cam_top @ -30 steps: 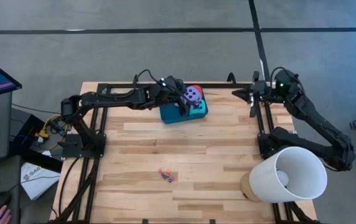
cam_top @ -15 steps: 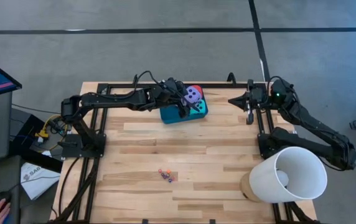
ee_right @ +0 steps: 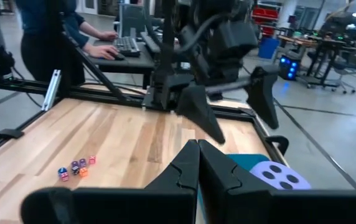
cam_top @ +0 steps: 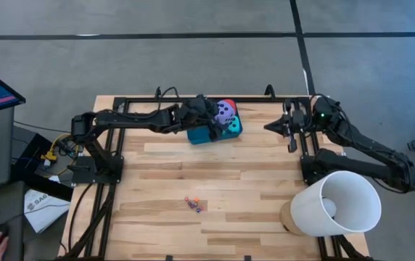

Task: Pick & Place Dice
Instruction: Put the left small red dice into the blue bin

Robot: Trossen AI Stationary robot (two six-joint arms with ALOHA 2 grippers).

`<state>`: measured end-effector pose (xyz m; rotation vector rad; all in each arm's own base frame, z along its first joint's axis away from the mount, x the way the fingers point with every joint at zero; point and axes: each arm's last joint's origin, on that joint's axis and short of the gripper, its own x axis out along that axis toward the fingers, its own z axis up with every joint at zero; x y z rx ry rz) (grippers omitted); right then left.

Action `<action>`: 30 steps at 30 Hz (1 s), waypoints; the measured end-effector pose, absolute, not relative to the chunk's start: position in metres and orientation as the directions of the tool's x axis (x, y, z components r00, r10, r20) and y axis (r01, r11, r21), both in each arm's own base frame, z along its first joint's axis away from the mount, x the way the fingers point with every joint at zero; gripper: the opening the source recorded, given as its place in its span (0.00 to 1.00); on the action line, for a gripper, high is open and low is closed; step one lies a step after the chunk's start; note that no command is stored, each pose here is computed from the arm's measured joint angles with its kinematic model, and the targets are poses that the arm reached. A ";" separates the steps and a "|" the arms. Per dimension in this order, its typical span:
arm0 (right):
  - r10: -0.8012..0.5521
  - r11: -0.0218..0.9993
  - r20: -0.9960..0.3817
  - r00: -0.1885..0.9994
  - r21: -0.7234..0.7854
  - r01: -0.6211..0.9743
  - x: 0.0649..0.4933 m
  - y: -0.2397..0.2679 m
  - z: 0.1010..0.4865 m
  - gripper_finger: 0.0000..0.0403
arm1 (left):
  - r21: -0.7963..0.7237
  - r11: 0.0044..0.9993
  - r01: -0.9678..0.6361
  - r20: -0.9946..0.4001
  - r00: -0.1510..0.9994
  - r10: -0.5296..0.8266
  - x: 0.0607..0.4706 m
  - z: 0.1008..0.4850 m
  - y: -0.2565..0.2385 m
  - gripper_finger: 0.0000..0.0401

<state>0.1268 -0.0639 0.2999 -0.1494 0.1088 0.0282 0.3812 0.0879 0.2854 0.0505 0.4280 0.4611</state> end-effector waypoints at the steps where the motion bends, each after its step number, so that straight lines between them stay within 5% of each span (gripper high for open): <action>1: 0.027 0.987 -0.111 0.994 -0.155 -0.044 0.127 -0.063 0.300 0.00 | 0.141 0.896 -0.420 -0.382 0.812 0.441 0.380 0.280 0.088 0.99; 9: 0.044 0.984 -0.112 0.993 -0.166 -0.063 0.129 -0.060 0.300 0.00 | 0.130 0.894 -0.428 -0.388 0.808 0.443 0.365 0.243 0.086 0.99; 19: -0.057 0.984 -0.133 0.989 -0.173 0.034 0.131 -0.064 0.298 0.00 | 0.099 0.879 -0.467 -0.269 0.838 0.476 0.303 0.271 0.073 0.99; 30: -0.058 0.986 -0.133 0.989 -0.161 0.036 0.140 -0.070 0.296 0.00 | 0.068 0.880 -0.470 -0.166 0.864 0.475 0.240 0.261 0.058 0.99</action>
